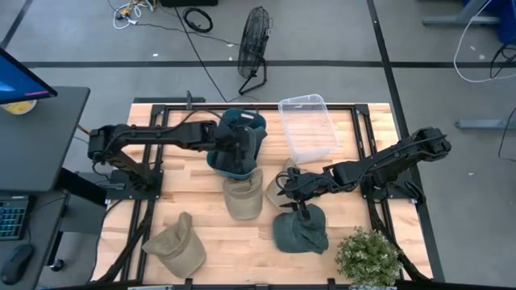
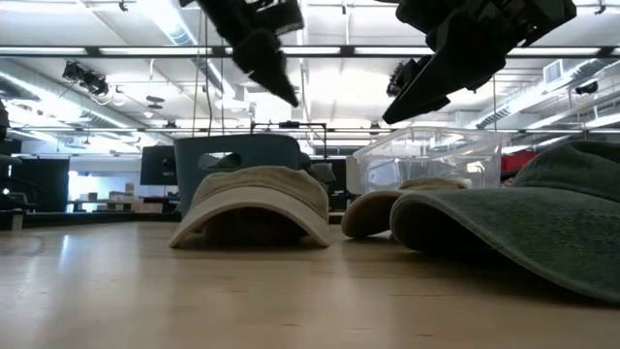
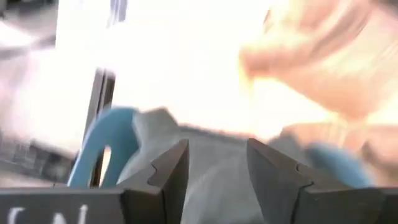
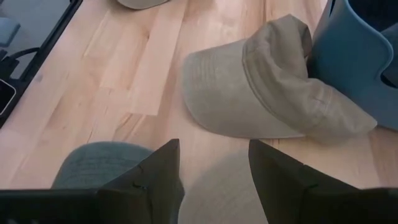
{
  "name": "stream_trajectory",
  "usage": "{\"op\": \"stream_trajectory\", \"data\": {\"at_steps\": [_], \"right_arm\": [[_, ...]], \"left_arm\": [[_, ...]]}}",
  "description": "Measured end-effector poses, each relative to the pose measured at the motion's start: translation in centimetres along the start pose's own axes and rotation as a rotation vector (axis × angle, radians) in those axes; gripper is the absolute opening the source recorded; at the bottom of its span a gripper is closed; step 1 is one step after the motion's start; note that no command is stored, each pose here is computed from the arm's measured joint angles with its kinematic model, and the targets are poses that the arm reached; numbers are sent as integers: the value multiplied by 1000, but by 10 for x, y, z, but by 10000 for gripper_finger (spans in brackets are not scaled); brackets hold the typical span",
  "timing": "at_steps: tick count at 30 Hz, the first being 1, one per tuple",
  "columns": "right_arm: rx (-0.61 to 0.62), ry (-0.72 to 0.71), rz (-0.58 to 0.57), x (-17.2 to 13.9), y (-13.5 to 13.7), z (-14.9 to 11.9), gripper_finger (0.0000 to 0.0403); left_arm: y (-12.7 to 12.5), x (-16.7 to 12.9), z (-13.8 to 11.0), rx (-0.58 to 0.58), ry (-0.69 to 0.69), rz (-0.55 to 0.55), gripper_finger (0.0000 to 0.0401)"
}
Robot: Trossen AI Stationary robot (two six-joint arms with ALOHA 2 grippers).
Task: Pick & Place hat
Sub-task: Put the left black cap into the blue bin
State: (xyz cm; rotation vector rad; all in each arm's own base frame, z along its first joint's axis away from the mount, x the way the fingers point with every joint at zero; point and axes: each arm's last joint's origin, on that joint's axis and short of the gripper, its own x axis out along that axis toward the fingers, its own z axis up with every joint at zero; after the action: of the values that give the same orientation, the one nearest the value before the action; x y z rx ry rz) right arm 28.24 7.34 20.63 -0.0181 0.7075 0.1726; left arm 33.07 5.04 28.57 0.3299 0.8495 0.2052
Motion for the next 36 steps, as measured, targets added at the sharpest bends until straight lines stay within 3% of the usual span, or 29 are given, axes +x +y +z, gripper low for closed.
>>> {"op": "stream_trajectory", "data": {"at_steps": [4, 12, 20, 26, 31, 36], "right_arm": [[0, 0, 0, 0, 0, 0, 196], [-2, 12, -1, 0, 0, -1, 196], [-4, 11, -1, 0, 0, -1, 196], [-5, 11, -1, 0, 0, -1, 196], [-5, 15, -2, 0, 0, -2, 196], [-4, 27, 15, 0, 0, -2, 196]], "left_arm": [[-10, 19, 0, 21, 18, -33, 122], [-22, 46, -13, 33, 148, -76, 8], [-13, 45, -35, -65, 350, -90, 7], [-10, 62, -45, -145, 407, -126, 5], [-17, 84, -54, -122, 469, -167, 5], [-21, 82, -51, -134, 463, -156, 3]]}}
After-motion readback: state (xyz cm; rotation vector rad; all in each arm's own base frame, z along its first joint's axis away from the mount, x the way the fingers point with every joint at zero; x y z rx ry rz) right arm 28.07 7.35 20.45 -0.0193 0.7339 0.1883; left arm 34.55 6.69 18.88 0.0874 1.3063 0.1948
